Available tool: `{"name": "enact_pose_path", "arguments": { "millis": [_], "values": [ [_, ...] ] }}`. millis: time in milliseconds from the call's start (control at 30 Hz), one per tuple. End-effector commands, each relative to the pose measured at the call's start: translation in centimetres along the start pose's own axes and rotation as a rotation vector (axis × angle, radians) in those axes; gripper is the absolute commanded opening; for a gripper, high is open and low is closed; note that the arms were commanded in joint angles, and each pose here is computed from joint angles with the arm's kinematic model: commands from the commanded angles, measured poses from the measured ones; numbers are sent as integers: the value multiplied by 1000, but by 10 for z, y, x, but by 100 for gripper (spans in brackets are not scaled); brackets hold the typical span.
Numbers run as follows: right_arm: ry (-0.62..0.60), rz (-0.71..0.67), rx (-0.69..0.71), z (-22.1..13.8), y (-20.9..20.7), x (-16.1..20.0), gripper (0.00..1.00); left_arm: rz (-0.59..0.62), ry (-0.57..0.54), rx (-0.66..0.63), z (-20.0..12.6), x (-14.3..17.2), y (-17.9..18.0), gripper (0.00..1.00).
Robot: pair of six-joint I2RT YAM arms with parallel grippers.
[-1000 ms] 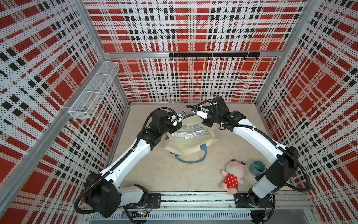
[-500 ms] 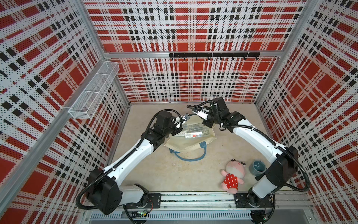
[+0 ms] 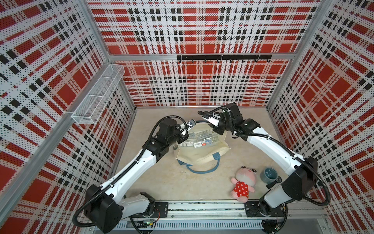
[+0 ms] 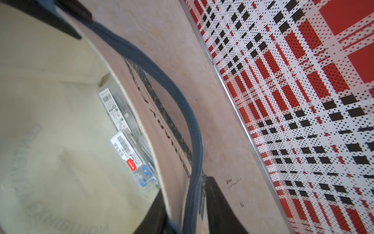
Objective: Take out the compass set from the canvas bag
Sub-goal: Adjust the canvas bag at the center of the board, then pick up the compass set from the canvas bag.
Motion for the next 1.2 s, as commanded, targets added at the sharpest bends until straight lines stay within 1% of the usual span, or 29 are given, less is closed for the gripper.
{"name": "enact_pose_path", "arguments": {
  "millis": [0, 133, 233, 300, 333, 433, 500, 533, 567, 667, 700, 800, 933, 1033, 1167],
  "values": [
    [-58, -20, -10, -24, 0, -6, 35, -26, -110, -53, -17, -15, 10, 0],
    [-93, -41, -44, -42, 8, -10, 40, -33, -109, -48, -17, -11, 5, 0],
    [-152, -78, -85, -62, 23, -17, 45, -39, -110, -44, -15, -10, 4, 0],
    [-195, -100, -102, -74, 34, -20, 46, -41, -109, -40, -14, -9, 3, 0],
    [-209, -113, -113, -78, 38, -20, 45, -41, -109, -38, -14, -9, 3, 0],
    [-238, -147, -137, -87, 52, -19, 36, -40, -115, -33, -14, -9, 2, 0],
    [-257, -168, -165, -87, 64, -15, 31, -37, -122, -30, -15, -9, 1, 0],
    [-267, -181, -181, -85, 70, -13, 31, -36, -123, -30, -16, -9, 1, 0],
    [-271, -205, -207, -79, 78, -9, 31, -35, -126, -29, -16, -9, 1, 0],
    [-256, -274, -242, -55, 98, 4, 36, -33, -146, -33, -19, -11, 2, 0],
    [-232, -283, -241, -45, 101, 8, 37, -33, -154, -32, -20, -12, 2, 0],
    [-124, -306, -213, -8, 106, 22, 38, -36, -176, -33, -25, -15, 3, 0],
    [13, -324, -195, 39, 116, 51, 39, -37, -195, -37, -29, -17, 0, 0],
    [88, -332, -196, 62, 123, 70, 43, -36, -204, -39, -32, -18, -3, 0],
    [151, -345, -188, 81, 126, 83, 49, -30, -202, -31, -31, -18, -7, 0]
  ]
}}
Point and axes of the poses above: each gripper's point midway between its finger pads, its own z axis out along the fingers, its own y axis along the line the jaws close on, x = y × z, the point moved 10 cm from there along -z, back along the fingers, and after that the axes turned 12 degrees about z, right-handed, at the moved point
